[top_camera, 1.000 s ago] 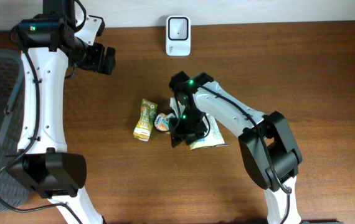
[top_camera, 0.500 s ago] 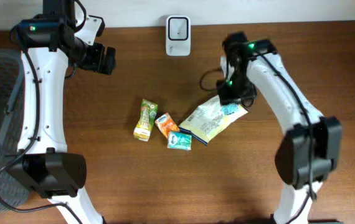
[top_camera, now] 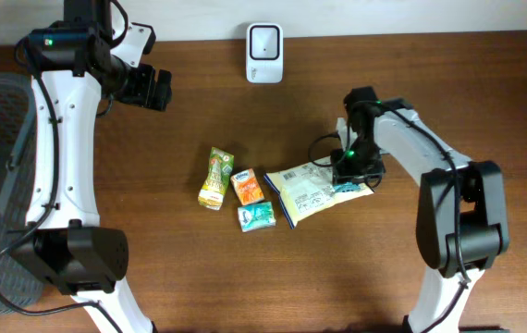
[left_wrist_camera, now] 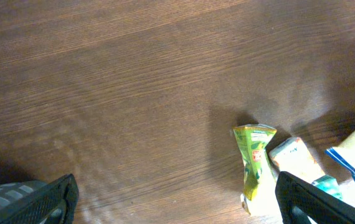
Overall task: Scan the item barcode
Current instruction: 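Grasp the yellow bag with the right gripper and lift it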
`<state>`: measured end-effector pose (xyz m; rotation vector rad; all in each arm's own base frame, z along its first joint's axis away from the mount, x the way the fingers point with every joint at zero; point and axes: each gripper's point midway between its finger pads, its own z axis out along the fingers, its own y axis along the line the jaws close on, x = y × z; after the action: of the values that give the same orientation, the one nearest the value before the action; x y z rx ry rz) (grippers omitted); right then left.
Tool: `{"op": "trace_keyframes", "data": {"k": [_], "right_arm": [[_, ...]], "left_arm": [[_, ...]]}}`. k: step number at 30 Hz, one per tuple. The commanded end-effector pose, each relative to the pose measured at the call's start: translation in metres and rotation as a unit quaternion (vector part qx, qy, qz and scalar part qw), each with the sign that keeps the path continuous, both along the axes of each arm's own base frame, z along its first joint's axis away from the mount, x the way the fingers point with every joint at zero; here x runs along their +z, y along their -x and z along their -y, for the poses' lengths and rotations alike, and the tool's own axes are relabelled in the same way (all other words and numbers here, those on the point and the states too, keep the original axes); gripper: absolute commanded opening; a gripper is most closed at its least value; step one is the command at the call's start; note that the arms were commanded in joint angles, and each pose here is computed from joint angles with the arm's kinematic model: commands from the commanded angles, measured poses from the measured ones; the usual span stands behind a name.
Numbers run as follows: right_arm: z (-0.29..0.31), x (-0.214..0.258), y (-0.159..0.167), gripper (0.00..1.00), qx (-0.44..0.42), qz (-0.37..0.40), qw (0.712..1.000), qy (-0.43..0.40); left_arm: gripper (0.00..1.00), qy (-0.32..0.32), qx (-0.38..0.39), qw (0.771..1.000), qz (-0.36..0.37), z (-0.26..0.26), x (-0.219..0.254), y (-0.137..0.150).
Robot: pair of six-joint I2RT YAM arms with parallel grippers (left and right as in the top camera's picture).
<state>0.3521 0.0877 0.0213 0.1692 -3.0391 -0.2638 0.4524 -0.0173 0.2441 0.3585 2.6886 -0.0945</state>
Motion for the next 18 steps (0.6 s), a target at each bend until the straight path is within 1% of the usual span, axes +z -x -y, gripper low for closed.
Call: {"op": "trace_keyframes", "data": {"k": [1, 2, 3, 4, 5, 6, 7, 8, 9, 10, 11, 12, 14, 15, 16, 17, 18], "right_arm": [[-0.018, 0.047, -0.030, 0.52, 0.020, 0.046, 0.997, -0.061], [-0.039, 0.069, -0.033, 0.52, 0.036, 0.055, 0.993, -0.101], [-0.052, 0.072, -0.030, 0.51, 0.046, 0.052, 0.991, -0.117], [-0.073, 0.067, -0.018, 0.45, 0.066, 0.038, 0.989, -0.124], [-0.086, 0.059, -0.007, 0.44, 0.085, 0.025, 0.989, -0.122], [-0.095, 0.050, 0.004, 0.44, 0.097, 0.012, 0.989, -0.116], [-0.091, 0.026, 0.015, 0.44, 0.089, -0.006, 0.994, -0.064], [-0.086, 0.006, 0.030, 0.43, 0.089, -0.023, 0.995, -0.038], [-0.082, -0.005, 0.041, 0.43, 0.089, -0.038, 0.995, -0.033], [-0.072, -0.012, 0.043, 0.44, 0.077, -0.042, 0.996, -0.009], [-0.063, -0.013, 0.038, 0.44, 0.070, -0.034, 0.997, 0.005], [-0.060, -0.011, 0.030, 0.45, 0.062, -0.024, 0.998, 0.001], [-0.057, 0.006, -0.001, 0.45, 0.044, 0.016, 0.999, -0.014], [-0.058, 0.021, -0.014, 0.45, 0.041, 0.035, 0.998, -0.021], [-0.060, 0.060, -0.037, 0.49, 0.045, 0.071, 0.996, -0.043], [-0.050, 0.092, -0.053, 0.53, 0.042, 0.100, 0.993, -0.048], [-0.039, 0.106, -0.061, 0.59, 0.037, 0.113, 0.992, -0.048]], "left_arm": [[0.99, 0.001, -0.007, 1.000, 0.012, -0.002, 0.007, -0.001], [0.99, 0.001, -0.007, 1.000, 0.012, -0.002, 0.007, -0.001], [0.99, 0.001, -0.007, 1.000, 0.012, -0.002, 0.007, -0.001], [0.99, 0.001, -0.007, 1.000, 0.012, -0.002, 0.007, -0.001], [0.99, 0.001, -0.007, 1.000, 0.012, -0.002, 0.007, -0.001], [0.99, 0.001, -0.007, 1.000, 0.012, -0.002, 0.007, -0.001], [0.99, 0.001, -0.007, 1.000, 0.012, -0.002, 0.007, -0.001], [0.99, 0.001, -0.007, 1.000, 0.012, -0.002, 0.007, -0.001], [0.99, 0.001, -0.007, 1.000, 0.012, -0.002, 0.007, -0.001], [0.99, 0.001, -0.007, 1.000, 0.012, -0.002, 0.007, -0.001], [0.99, 0.001, -0.007, 1.000, 0.012, -0.002, 0.007, -0.001], [0.99, 0.001, -0.007, 1.000, 0.012, -0.002, 0.007, -0.001], [0.99, 0.001, -0.007, 1.000, 0.012, -0.002, 0.007, -0.001], [0.99, 0.001, -0.007, 1.000, 0.012, -0.002, 0.007, -0.001], [0.99, 0.001, -0.007, 1.000, 0.012, -0.002, 0.007, -0.001], [0.99, 0.001, -0.007, 1.000, 0.012, -0.002, 0.007, -0.001], [0.99, 0.001, -0.007, 1.000, 0.012, -0.002, 0.007, -0.001]]}}
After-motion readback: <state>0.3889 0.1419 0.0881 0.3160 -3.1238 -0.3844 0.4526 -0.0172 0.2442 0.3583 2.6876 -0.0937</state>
